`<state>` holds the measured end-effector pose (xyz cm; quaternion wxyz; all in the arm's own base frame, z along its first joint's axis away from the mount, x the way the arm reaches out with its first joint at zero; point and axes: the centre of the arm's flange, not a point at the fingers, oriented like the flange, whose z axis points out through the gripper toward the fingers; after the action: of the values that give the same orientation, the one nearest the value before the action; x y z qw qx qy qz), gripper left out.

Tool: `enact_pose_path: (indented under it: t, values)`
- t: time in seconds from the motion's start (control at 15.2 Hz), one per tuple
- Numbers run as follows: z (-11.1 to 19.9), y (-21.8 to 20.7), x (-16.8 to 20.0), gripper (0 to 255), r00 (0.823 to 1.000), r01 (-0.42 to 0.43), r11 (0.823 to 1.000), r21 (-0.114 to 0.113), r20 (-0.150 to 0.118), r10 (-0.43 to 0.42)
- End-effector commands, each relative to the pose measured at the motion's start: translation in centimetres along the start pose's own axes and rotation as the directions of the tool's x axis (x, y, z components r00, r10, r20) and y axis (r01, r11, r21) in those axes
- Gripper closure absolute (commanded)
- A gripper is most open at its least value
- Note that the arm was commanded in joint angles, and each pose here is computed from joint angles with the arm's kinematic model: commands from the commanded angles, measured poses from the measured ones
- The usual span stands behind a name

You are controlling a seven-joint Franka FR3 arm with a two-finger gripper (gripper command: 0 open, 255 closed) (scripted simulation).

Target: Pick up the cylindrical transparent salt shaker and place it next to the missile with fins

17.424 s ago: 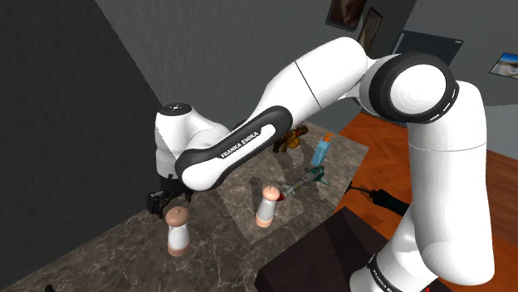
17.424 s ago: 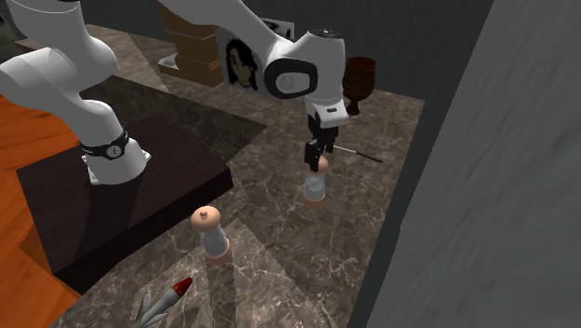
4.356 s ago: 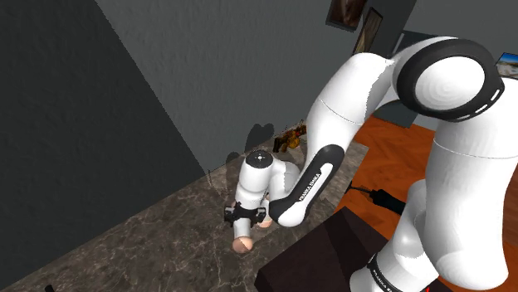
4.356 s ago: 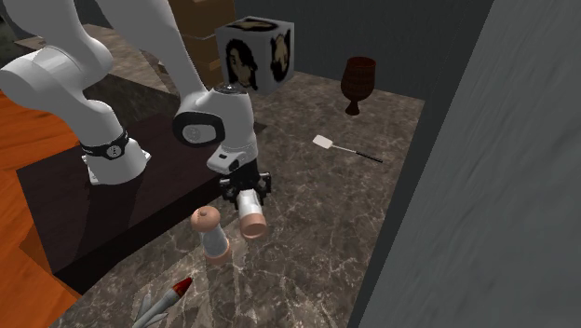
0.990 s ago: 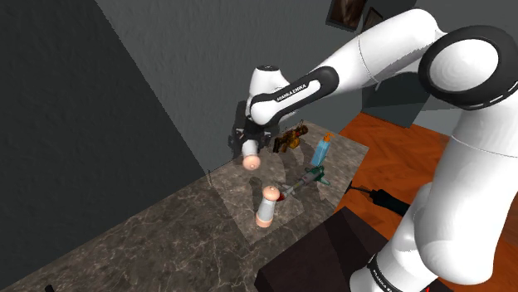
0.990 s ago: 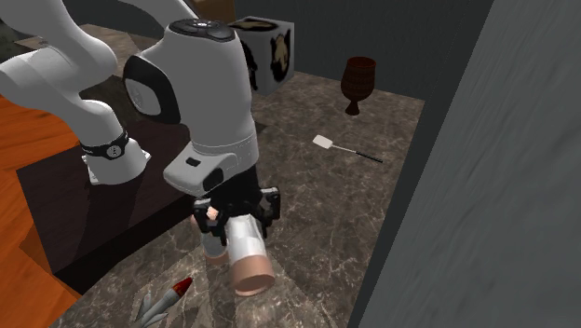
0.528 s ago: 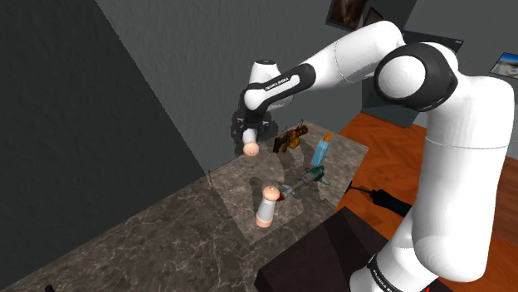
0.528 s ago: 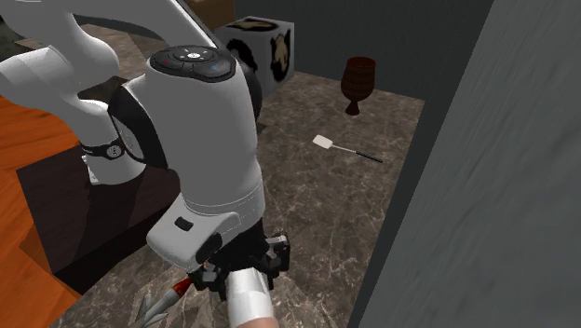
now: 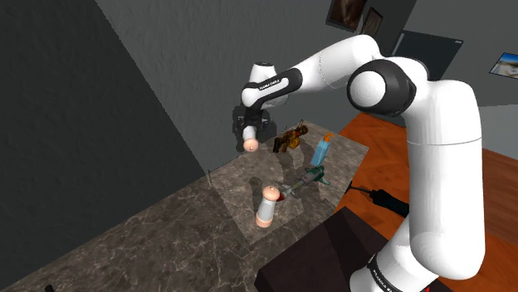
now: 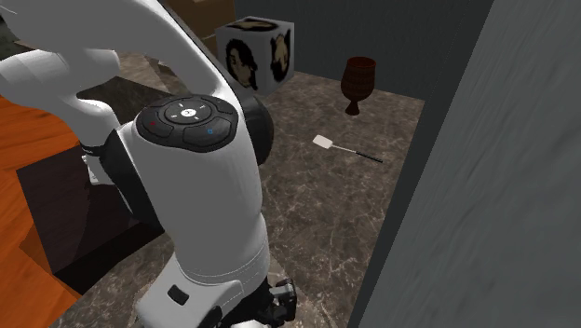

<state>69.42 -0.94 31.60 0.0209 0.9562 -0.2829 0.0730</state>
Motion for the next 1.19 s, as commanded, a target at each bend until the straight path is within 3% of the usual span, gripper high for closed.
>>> enact_pose_path:
  t: [0.0, 1.12]
  values:
    - [1.0, -0.1, -0.1, 255, 1.0, 0.0, 1.0, 0.0, 0.0, 0.0]
    - [9.9, -0.1, -1.4, 255, 1.0, 0.0, 1.0, 0.0, 0.0, 0.0]
